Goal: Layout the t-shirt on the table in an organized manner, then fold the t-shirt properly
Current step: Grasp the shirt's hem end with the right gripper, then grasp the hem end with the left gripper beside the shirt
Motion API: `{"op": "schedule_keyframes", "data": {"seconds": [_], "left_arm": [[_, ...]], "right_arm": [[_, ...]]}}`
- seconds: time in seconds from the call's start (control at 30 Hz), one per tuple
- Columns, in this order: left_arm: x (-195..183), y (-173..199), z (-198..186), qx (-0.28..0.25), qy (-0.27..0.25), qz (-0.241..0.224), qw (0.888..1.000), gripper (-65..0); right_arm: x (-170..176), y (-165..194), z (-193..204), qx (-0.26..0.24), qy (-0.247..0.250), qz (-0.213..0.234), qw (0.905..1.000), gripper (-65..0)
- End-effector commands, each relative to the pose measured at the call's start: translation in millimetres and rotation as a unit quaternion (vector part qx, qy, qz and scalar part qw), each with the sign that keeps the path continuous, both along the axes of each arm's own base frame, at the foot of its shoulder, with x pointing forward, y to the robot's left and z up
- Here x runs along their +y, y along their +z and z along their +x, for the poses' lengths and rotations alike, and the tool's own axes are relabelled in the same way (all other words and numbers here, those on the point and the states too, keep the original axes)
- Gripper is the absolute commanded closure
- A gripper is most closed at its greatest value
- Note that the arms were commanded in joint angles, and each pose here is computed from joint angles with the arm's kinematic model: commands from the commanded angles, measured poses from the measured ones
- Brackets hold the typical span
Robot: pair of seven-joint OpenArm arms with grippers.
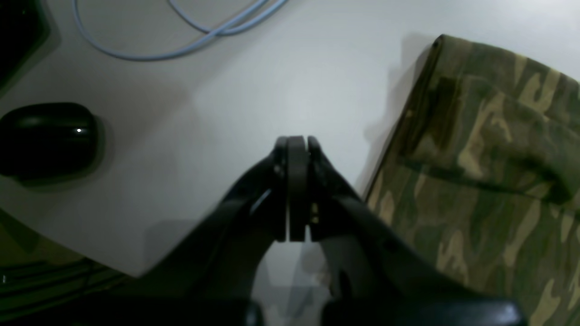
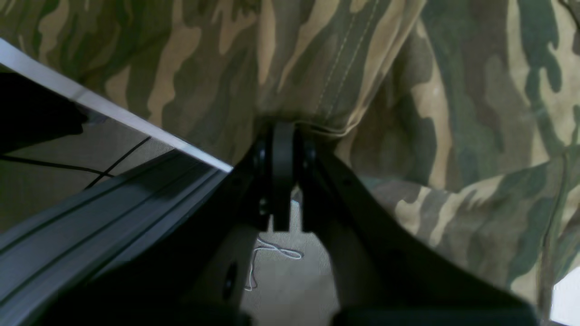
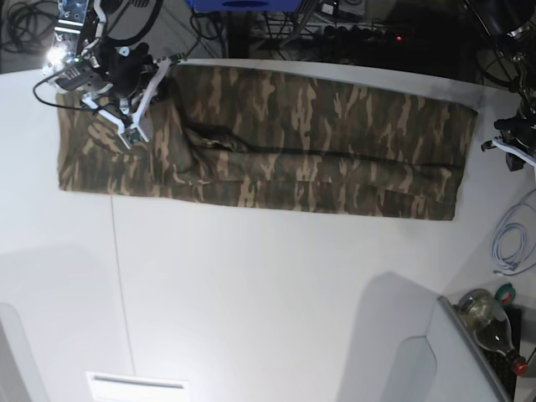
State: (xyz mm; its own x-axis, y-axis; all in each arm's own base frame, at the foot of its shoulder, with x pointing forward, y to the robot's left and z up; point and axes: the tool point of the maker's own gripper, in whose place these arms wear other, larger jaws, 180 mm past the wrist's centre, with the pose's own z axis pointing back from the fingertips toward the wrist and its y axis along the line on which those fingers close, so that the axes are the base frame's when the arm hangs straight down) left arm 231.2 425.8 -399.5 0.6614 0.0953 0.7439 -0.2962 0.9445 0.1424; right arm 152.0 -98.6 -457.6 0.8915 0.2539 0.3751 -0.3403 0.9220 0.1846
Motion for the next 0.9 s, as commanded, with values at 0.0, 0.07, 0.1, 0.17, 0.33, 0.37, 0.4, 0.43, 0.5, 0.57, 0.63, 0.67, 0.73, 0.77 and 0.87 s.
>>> {"op": "schedule_keyframes", "data": {"seconds": [0.0, 0.07, 0.1, 0.17, 0.33, 0.37, 0.4, 0.43, 0.5, 0.57, 0.63, 0.67, 0.73, 0.77, 0.87], "left_arm": [[10, 18, 8, -0.022, -0.002, 0.018, 1.000, 0.0], [11, 19, 8, -0.022, -0.002, 0.016, 1.000, 0.0], [11, 19, 8, -0.021, -0.002, 0.017, 1.000, 0.0], [11, 18, 5, -0.018, -0.002, 0.018, 1.000, 0.0], [2, 27, 6, -0.032, -0.022, 0.014, 0.999, -23.2], [-6, 27, 7, -0.043, -0.036, -0.005, 0.998, -29.9], [-15, 27, 8, -0.056, -0.054, -0.030, 0.997, -37.8], [-22, 26, 6, -0.066, -0.068, -0.057, 0.994, -46.4], [-27, 25, 7, -0.078, -0.089, -0.088, 0.989, -57.9], [-26, 9, 1, -0.070, -0.081, -0.119, 0.987, -60.9], [-22, 0, 9, -0.079, -0.069, -0.141, 0.984, -59.2], [-19, -4, 10, -0.082, -0.060, -0.149, 0.984, -59.1], [-20, -13, 13, -0.091, -0.049, -0.163, 0.981, -58.6], [-26, -15, 18, -0.093, -0.055, -0.167, 0.980, -58.6], [-48, -22, 31, -0.090, -0.088, -0.174, 0.977, -58.6]], "right_arm": [[2, 6, 8, -0.019, 0.000, 0.005, 0.9998, -9.8], [1, 8, 8, -0.021, 0.000, 0.005, 0.9998, -20.6], [1, 8, 7, -0.021, 0.000, 0.005, 0.9998, -25.7], [-2, 14, 6, -0.030, -0.002, -0.001, 0.9995, -35.4], [-4, 38, 19, -0.090, -0.008, 0.000, 0.9959, -47.7], [-3, 41, 23, -0.104, -0.010, 0.004, 0.9945, -47.7], [-2, 43, 26, -0.114, -0.012, 0.009, 0.9933, -47.7], [-1, 45, 27, -0.120, -0.011, 0.012, 0.9926, -47.7], [1, 45, 28, -0.122, -0.010, 0.014, 0.9923, -47.6], [1, 45, 28, -0.123, -0.010, 0.014, 0.9922, -47.6], [2, 46, 30, -0.125, -0.010, 0.016, 0.9919, -47.6], [2, 45, 30, -0.125, -0.010, 0.016, 0.9920, -47.6], [3, 42, 28, -0.119, -0.011, 0.018, 0.9926, -47.6], [3, 40, 27, -0.117, -0.011, 0.019, 0.9929, -47.6], [5, 33, 23, -0.106, -0.010, 0.023, 0.9941, -47.6]]}}
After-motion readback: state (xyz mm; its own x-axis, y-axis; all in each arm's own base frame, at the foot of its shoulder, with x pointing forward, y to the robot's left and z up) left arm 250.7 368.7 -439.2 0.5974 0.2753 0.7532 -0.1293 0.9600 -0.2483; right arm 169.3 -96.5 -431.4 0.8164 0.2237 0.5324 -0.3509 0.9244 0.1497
